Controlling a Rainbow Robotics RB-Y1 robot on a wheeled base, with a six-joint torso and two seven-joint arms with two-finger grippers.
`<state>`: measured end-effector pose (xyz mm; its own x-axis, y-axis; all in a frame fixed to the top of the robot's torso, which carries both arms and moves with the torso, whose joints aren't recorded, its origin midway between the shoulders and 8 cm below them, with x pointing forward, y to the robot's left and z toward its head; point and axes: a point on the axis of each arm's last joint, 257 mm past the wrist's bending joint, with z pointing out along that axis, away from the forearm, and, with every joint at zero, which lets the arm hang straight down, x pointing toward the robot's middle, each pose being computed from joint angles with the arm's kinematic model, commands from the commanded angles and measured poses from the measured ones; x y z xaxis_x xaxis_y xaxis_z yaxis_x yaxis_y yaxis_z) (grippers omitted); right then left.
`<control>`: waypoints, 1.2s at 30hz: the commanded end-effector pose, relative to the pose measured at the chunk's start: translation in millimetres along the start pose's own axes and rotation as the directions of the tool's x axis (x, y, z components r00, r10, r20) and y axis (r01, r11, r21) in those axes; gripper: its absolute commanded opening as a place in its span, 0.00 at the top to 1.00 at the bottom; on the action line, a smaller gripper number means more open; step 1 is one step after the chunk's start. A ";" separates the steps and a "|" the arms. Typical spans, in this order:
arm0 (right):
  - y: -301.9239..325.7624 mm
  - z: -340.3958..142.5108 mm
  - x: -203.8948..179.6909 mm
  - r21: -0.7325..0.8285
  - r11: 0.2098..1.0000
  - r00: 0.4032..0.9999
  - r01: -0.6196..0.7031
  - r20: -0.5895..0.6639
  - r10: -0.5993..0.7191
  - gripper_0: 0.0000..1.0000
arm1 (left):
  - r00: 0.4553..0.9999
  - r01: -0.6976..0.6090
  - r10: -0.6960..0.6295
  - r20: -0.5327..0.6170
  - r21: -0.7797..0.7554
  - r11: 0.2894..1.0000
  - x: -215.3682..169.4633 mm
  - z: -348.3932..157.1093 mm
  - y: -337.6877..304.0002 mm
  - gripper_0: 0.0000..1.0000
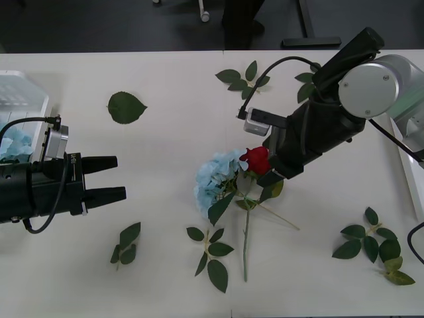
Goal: Place the red flowers into the right box and the blue flowers into the left box. If a person shows an open palm, hand one flower to the person first, then continue sorting.
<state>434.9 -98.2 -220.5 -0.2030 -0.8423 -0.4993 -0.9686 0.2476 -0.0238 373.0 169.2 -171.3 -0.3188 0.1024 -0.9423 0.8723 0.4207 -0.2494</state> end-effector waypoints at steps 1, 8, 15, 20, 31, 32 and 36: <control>11.3 -14.2 35.9 0.064 0.997 0.996 -0.041 -0.071 0.046 0.00 | 0.996 -0.084 0.084 -0.026 0.007 0.996 7.6 -5.2 -3.2 0.00; 25.8 -14.6 75.6 0.147 0.973 0.973 -0.177 -0.121 0.195 0.00 | 0.996 -0.084 0.084 -0.026 0.007 0.996 7.6 -5.2 -3.2 0.00; 21.8 22.0 102.7 0.212 0.927 0.932 -0.308 -0.131 0.339 0.00 | 0.996 -0.084 0.084 -0.026 0.007 0.996 7.6 -5.2 -3.2 0.00; 20.1 43.2 86.4 0.197 0.899 0.905 -0.391 -0.098 0.415 0.00 | 0.996 -0.084 0.084 -0.026 0.007 0.996 7.6 -5.2 -3.2 0.00; 23.5 71.0 26.5 0.149 0.883 0.888 -0.445 -0.057 0.457 0.00 | 0.996 -0.084 0.084 -0.026 0.007 0.996 7.6 -5.2 -3.2 0.00; 23.9 72.7 22.2 0.149 0.883 0.888 -0.446 -0.051 0.457 0.00 | 0.996 -0.084 0.084 -0.026 0.007 0.996 7.6 -5.2 -3.2 0.00; 17.8 79.4 16.2 0.179 0.881 0.891 -0.438 -0.044 0.452 0.00 | 0.996 -0.084 0.084 -0.026 0.007 0.996 7.6 -5.2 -3.2 0.00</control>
<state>408.3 -90.4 -316.1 -0.6404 -0.6731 -0.3699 -0.7405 0.6689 0.0648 373.1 169.4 -171.5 -0.3193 0.1020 -0.9422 0.8720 0.4210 -0.2499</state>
